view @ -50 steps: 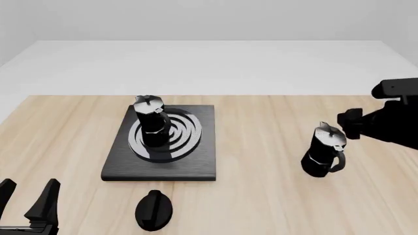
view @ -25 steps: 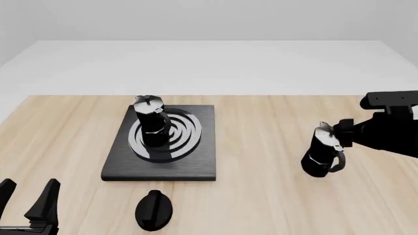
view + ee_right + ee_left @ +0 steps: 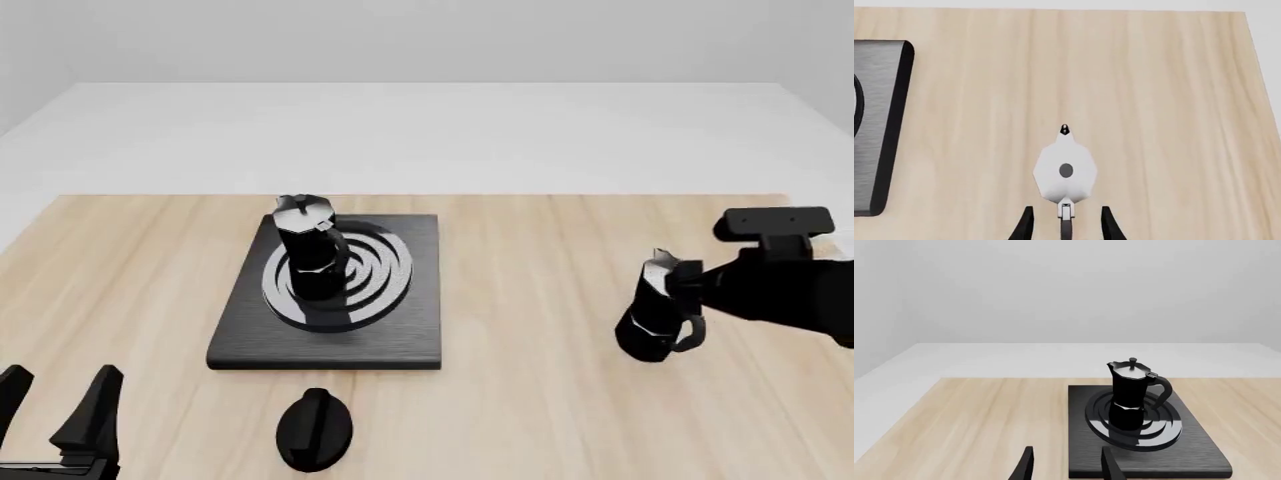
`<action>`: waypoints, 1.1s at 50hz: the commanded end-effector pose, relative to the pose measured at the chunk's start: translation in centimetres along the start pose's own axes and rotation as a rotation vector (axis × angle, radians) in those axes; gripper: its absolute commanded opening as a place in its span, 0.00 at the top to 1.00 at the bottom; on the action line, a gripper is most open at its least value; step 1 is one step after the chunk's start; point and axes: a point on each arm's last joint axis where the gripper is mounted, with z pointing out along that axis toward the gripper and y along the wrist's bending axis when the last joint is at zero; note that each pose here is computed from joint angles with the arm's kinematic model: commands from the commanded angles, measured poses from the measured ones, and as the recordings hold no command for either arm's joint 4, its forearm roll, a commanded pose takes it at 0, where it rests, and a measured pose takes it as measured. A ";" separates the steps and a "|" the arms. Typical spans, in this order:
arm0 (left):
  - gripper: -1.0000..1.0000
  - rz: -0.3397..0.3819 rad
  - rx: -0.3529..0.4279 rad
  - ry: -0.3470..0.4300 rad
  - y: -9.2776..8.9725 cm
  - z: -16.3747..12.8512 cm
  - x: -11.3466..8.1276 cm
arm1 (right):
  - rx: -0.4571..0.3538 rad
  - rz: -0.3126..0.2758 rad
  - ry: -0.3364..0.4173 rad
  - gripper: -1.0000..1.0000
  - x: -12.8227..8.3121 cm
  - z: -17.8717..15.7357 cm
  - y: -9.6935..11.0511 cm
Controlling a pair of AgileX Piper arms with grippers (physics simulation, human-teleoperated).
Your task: Put both moka pots on the stove.
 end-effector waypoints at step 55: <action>0.00 0.000 0.000 0.000 0.0 0.0 0.0 | -0.003 0.020 0.090 0.00 2.9 3.9 0.1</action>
